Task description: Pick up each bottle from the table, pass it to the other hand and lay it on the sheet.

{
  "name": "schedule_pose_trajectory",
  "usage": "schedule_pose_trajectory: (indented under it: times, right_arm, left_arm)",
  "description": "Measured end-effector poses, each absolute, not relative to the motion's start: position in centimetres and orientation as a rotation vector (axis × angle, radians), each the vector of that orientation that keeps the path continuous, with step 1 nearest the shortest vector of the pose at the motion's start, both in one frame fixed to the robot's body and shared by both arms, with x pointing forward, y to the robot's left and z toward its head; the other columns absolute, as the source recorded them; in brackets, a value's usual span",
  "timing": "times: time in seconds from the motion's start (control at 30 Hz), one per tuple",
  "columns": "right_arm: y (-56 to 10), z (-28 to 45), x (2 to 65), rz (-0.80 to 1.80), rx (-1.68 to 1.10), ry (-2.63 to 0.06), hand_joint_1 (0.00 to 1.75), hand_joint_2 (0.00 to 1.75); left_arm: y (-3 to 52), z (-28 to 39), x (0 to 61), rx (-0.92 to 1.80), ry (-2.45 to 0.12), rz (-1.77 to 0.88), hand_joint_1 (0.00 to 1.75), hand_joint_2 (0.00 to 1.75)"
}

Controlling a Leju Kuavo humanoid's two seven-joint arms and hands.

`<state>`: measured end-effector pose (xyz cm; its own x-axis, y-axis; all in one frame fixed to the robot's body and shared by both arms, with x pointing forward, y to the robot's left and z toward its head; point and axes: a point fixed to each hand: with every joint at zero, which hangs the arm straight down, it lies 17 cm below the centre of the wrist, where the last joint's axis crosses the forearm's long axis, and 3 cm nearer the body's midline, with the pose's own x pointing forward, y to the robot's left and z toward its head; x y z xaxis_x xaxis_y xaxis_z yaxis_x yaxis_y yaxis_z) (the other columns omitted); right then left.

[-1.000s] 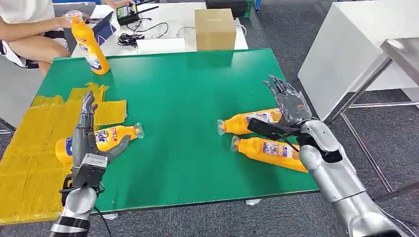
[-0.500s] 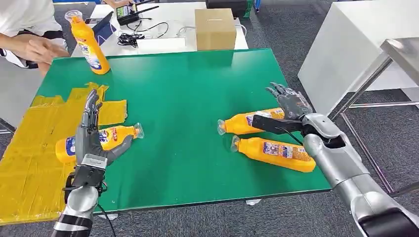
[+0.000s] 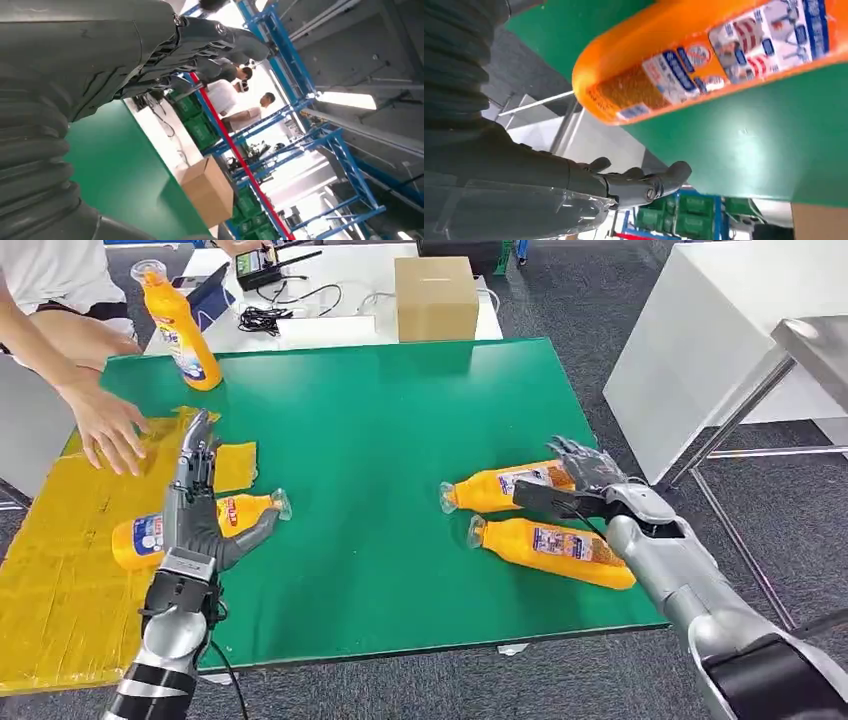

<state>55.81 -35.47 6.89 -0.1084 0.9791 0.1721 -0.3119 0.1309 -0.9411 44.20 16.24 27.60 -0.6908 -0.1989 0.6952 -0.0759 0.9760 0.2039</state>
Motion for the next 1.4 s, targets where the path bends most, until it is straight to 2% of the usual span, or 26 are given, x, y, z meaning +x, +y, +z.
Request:
schedule_pose_trajectory:
  times: [0.67,0.97,1.4]
  right_arm:
    - [-35.4,4.1,56.4,1.311,-0.901,-1.028,0.00,1.75]
    - [-34.6,2.2,56.0,1.411,-0.952,-0.910,0.00,1.75]
    - [-33.6,0.8,55.4,1.574,-0.850,-0.751,0.00,1.75]
  left_arm:
    - [15.0,26.6,45.1,0.149,-2.294,-0.223,0.00,1.75]
    - [14.2,26.1,45.7,0.118,-2.273,-0.228,0.00,1.75]
    - [13.4,25.3,46.8,0.062,-2.250,-0.219,0.00,1.75]
